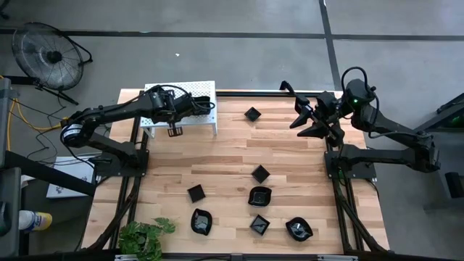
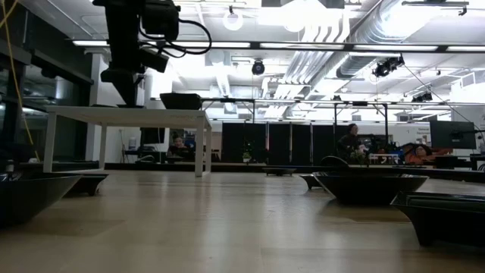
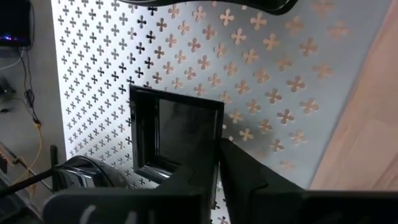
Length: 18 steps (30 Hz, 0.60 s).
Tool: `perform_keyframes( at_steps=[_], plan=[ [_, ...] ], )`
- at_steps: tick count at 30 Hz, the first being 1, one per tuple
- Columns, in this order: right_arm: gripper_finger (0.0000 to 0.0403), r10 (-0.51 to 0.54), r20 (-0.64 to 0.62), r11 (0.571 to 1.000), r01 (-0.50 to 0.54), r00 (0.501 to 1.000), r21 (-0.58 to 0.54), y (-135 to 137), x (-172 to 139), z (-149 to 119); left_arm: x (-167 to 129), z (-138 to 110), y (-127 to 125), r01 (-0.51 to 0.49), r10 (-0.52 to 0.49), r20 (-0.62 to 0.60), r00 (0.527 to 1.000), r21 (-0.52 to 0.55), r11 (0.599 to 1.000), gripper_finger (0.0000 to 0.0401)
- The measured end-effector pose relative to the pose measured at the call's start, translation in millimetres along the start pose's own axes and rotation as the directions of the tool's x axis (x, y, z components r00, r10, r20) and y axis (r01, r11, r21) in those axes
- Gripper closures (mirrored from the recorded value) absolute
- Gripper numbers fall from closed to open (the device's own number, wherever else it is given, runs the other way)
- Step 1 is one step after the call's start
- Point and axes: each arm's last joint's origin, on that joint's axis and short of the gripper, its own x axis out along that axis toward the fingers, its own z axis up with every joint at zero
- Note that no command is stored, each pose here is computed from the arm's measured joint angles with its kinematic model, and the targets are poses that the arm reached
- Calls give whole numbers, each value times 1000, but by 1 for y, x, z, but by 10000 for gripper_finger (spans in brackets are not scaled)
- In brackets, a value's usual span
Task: Pick & Place Mini shaped plates
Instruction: Put the black square plate on the shelf, then stack the black square plate on the black square plate on the shelf
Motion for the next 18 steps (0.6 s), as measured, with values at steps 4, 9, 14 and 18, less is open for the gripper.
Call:
perform_keyframes(
  at_steps=[4,9,14,18],
  plan=[
    [246,-1,-4,1000,1,1000,6,0,0,-1,0,0,0,0,0,0,1000,1,1000,339],
    [245,-4,-17,1000,4,1000,19,-1,0,-2,-4,2,2,21,-21,18,1000,2,1000,295],
    [246,-15,-36,999,16,999,31,-2,0,-5,-19,6,11,13,-13,49,999,1,1000,267],
    [245,-40,-27,999,41,999,31,-3,0,-5,-33,4,18,40,-40,32,999,-3,999,259]
  ],
)
